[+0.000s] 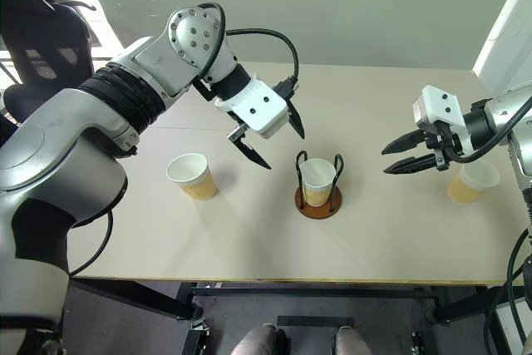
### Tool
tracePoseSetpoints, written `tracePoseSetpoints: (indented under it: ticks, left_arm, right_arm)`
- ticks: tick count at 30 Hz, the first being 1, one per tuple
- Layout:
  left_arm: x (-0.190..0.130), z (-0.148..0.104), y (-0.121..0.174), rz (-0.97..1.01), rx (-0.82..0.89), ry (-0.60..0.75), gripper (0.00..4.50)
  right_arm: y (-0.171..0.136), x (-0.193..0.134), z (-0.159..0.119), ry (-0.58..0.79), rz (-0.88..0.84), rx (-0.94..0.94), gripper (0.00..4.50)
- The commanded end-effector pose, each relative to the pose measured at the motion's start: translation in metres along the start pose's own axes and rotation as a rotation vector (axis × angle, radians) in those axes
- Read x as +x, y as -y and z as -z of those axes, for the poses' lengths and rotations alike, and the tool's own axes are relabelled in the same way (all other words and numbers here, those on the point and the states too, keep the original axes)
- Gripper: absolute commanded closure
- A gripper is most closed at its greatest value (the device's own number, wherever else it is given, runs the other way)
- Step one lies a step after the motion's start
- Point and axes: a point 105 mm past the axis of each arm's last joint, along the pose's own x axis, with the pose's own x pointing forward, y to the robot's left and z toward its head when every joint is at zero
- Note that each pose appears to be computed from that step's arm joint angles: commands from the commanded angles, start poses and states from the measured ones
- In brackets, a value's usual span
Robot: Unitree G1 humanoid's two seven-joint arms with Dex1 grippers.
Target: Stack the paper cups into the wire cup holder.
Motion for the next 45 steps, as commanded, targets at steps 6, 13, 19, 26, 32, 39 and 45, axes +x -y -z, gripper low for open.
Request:
tracePoseSetpoints:
  ticks: [6,13,19,26,32,39,45]
  left_arm:
    - [-0.026,-0.027,-0.027,-0.205,-0.167,0.322,0.04]
    - [-0.054,-0.033,-0.040,-0.375,-0.310,0.579,0.04]
    - [-0.049,-0.043,-0.039,-0.368,-0.363,0.765,0.04]
    - [-0.032,-0.051,-0.035,-0.334,-0.364,0.861,0.04]
    - [-0.027,-0.051,-0.030,-0.323,-0.379,0.857,0.04]
    - [-0.027,-0.049,-0.028,-0.326,-0.389,0.849,0.04]
    - [-0.026,-0.049,-0.028,-0.327,-0.390,0.843,0.04]
  right_arm:
    - [0.000,-0.013,0.004,-0.007,0.051,0.005,2.74]
    - [0.008,-0.032,0.033,-0.106,0.153,0.061,2.74]
    - [0.020,-0.055,0.063,-0.261,0.254,0.000,2.74]
    - [0.011,-0.057,0.090,-0.387,0.186,-0.033,2.74]
    - [0.006,-0.064,0.113,-0.496,0.166,-0.023,2.74]
    - [0.017,-0.072,0.112,-0.508,0.212,-0.009,2.74]
    - [0.019,-0.078,0.111,-0.521,0.217,0.018,2.74]
